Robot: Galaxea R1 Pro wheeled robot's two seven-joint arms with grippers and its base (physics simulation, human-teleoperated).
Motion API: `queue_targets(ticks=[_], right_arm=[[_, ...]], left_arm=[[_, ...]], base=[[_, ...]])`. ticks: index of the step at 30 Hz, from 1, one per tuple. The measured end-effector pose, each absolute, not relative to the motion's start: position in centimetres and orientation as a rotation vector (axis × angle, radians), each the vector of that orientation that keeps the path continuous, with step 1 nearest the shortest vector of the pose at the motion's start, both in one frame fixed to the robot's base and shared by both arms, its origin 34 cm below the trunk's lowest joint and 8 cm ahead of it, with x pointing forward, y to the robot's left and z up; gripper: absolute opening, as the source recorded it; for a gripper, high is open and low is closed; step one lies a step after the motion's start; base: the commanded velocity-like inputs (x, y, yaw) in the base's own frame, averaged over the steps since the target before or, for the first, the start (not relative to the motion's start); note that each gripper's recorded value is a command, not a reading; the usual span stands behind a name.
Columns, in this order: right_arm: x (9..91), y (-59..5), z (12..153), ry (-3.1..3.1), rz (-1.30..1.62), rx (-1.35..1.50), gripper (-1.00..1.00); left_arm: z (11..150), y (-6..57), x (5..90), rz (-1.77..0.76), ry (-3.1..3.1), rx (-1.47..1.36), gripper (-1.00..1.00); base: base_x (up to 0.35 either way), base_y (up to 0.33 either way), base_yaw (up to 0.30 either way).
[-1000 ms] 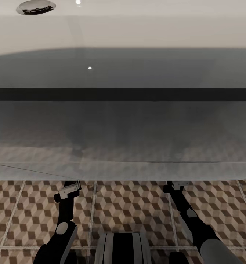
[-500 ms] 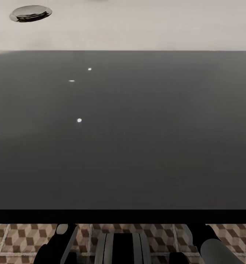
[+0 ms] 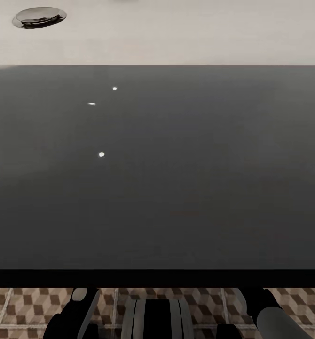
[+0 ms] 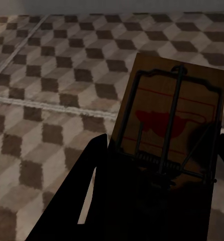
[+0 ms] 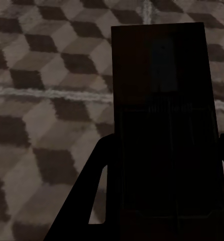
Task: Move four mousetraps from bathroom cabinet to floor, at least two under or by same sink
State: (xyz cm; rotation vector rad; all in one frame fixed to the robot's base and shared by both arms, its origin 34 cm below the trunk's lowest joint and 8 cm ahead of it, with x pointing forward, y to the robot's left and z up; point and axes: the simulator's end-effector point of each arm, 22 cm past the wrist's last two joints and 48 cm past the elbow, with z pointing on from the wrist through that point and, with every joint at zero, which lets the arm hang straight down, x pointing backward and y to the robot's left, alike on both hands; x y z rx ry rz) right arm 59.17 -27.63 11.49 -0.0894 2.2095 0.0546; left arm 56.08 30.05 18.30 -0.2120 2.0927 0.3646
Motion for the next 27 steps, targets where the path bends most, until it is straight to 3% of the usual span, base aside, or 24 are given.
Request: queue_targets(ticks=[14, 27], right_arm=[[59.17, -27.63, 11.48, 2.210, 0.055, -0.089, -1.00], [59.17, -27.63, 11.49, 2.210, 0.055, -0.089, -1.00]], left_arm=[[18.25, 30.06, 56.05, 0.364, 2.094, -0.215, -1.00], [18.28, 30.07, 56.06, 0.365, 2.093, -0.215, -1.00]], base=[[-0.099, 0.000, 0.000], [-0.011, 0.000, 0.000]])
